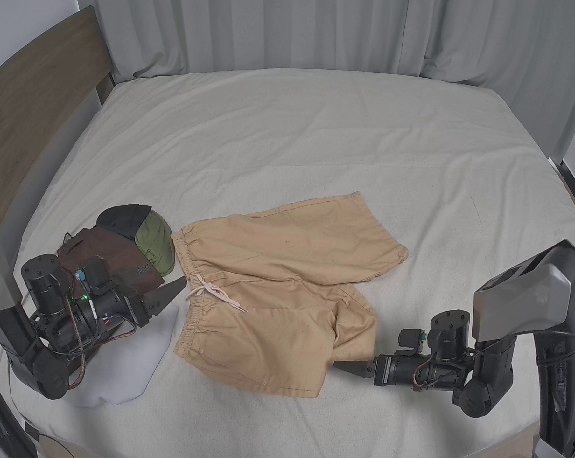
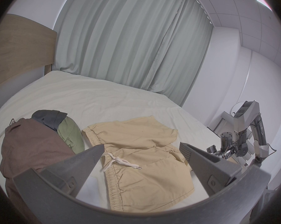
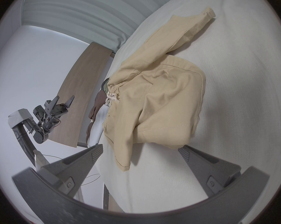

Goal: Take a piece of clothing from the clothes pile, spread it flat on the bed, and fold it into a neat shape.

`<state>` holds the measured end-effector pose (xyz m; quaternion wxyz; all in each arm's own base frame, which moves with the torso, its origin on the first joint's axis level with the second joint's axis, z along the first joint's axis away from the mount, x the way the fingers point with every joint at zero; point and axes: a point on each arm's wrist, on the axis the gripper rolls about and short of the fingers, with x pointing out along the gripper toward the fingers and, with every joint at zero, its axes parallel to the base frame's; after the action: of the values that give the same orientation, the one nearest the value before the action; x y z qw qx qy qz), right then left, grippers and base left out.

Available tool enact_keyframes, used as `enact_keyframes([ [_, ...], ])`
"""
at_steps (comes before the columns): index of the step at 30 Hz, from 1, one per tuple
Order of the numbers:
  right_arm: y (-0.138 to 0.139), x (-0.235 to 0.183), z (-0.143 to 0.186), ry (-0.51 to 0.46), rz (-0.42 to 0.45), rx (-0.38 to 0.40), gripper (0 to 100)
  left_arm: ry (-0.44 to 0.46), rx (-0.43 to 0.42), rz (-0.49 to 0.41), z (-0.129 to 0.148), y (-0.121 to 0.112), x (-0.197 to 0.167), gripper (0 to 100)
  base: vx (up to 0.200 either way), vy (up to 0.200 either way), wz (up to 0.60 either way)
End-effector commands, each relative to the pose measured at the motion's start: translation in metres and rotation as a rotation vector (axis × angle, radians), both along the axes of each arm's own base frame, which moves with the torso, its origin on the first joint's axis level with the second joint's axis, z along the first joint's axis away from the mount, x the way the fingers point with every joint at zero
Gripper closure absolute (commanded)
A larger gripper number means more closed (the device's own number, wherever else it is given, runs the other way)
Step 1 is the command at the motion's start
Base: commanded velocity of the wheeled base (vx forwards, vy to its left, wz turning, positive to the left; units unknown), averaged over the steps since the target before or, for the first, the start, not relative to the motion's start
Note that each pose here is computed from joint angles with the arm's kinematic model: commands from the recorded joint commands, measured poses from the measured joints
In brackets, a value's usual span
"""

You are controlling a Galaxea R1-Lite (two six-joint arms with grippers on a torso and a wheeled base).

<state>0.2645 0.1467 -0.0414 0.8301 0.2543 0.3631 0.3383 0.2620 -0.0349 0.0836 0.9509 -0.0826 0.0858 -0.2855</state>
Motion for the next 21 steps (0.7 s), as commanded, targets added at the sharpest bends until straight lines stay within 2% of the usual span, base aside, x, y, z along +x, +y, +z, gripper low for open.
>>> enact_keyframes([
  [1, 0.003, 0.003, -0.003, -0.003, 0.0, 0.006, 0, 0.0, -0.001, 0.0, 0.0, 0.0, 0.0, 0, 0.0, 0.0, 0.0],
  [9, -0.002, 0.009, 0.004, -0.037, -0.056, -0.001, 0, 0.003, 0.0, 0.0, -0.001, 0.0, 0.0, 0, 0.0, 0.0, 0.0],
  [15, -0.023, 0.015, 0.035, -0.132, -0.115, 0.012, 0, 0.01, 0.001, -0.002, -0.003, 0.0, 0.0, 0, 0.0, 0.0, 0.0],
  [21, -0.038, 0.021, 0.039, -0.191, -0.144, -0.024, 0, 0.011, 0.002, -0.002, -0.003, 0.0, 0.0, 0, 0.0, 0.0, 0.0],
])
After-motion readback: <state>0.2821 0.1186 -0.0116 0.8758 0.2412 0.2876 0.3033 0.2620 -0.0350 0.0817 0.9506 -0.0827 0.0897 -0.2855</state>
